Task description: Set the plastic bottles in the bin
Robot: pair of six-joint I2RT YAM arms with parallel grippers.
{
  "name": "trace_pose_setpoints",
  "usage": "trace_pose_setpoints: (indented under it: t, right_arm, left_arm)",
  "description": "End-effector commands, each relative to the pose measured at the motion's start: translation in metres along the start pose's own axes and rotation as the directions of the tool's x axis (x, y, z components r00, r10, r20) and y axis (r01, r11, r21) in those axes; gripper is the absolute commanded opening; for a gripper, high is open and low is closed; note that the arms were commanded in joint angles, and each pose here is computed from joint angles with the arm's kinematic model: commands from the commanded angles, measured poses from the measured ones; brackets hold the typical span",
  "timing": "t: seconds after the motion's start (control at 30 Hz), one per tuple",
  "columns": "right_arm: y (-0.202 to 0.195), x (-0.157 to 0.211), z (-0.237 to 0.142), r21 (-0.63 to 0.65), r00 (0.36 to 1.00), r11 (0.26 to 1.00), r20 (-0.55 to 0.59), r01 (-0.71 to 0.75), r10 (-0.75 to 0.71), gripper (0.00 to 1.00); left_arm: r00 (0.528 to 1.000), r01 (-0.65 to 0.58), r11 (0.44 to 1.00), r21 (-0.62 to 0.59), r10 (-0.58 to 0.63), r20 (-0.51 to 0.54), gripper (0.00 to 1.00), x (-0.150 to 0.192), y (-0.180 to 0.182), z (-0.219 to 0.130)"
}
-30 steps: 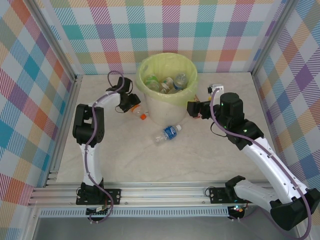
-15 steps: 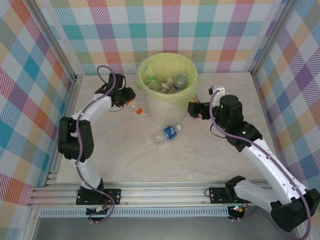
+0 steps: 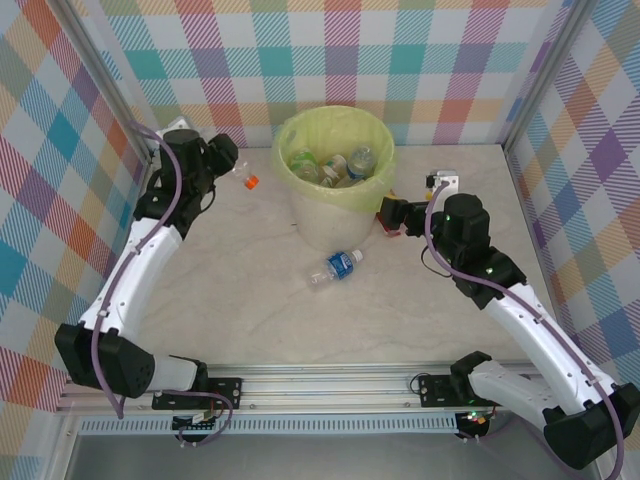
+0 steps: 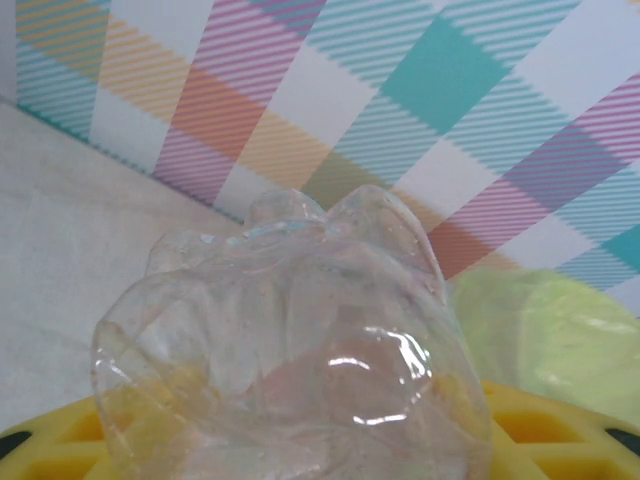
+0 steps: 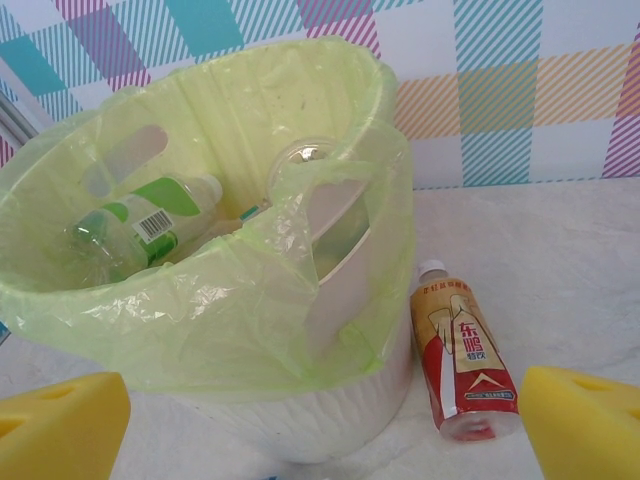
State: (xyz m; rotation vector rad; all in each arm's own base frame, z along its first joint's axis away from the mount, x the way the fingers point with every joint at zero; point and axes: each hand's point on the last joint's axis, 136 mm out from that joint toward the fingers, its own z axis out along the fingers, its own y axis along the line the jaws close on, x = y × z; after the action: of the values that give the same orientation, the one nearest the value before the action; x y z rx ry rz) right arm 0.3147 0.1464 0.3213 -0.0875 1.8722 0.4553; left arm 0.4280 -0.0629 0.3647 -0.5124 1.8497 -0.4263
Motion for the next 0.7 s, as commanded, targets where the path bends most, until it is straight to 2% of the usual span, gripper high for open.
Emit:
trace_pose_setpoints:
  t: [0.0,0.1,0.3,0.4,0.53,0.67]
  right_arm:
    - [-0.001,-0.012,-0.003,0.003,0.998,1.000,0.060,-0.027,0.027,1.00]
    - [-0.001,-0.011,-0.002,0.002,0.998,1.000,0.059,-0.031,0.031,1.00]
    - [-0.002,-0.012,-0.002,0.002,0.997,0.999,0.067,-0.035,0.035,1.00]
    - [-0.001,-0.011,-0.003,0.000,0.997,0.999,0.067,-0.034,0.034,1.00]
    - [-0.004,-0.010,-0.006,0.009,0.997,0.999,0.073,-0.032,0.032,1.00]
    - [-0.005,-0.010,-0.007,0.013,0.996,0.999,0.079,-0.033,0.032,1.00]
  left_arm:
    - [0.997,-0.016,0.992,0.125,0.006,0.079,0.49,-0.035,-0.034,-0.024]
    - [0.998,-0.011,0.972,0.234,-0.003,0.061,0.49,-0.041,-0.061,-0.034]
    - [0.999,-0.023,0.883,0.469,0.007,0.035,0.48,-0.041,-0.122,-0.049]
    - [0.999,-0.039,0.850,0.526,0.015,0.049,0.47,-0.038,-0.141,-0.049]
    - [0.999,-0.044,0.784,0.620,0.054,0.003,0.47,-0.024,-0.174,-0.043]
    - [0.993,-0.067,0.759,0.648,0.116,-0.033,0.48,-0.004,-0.195,-0.027]
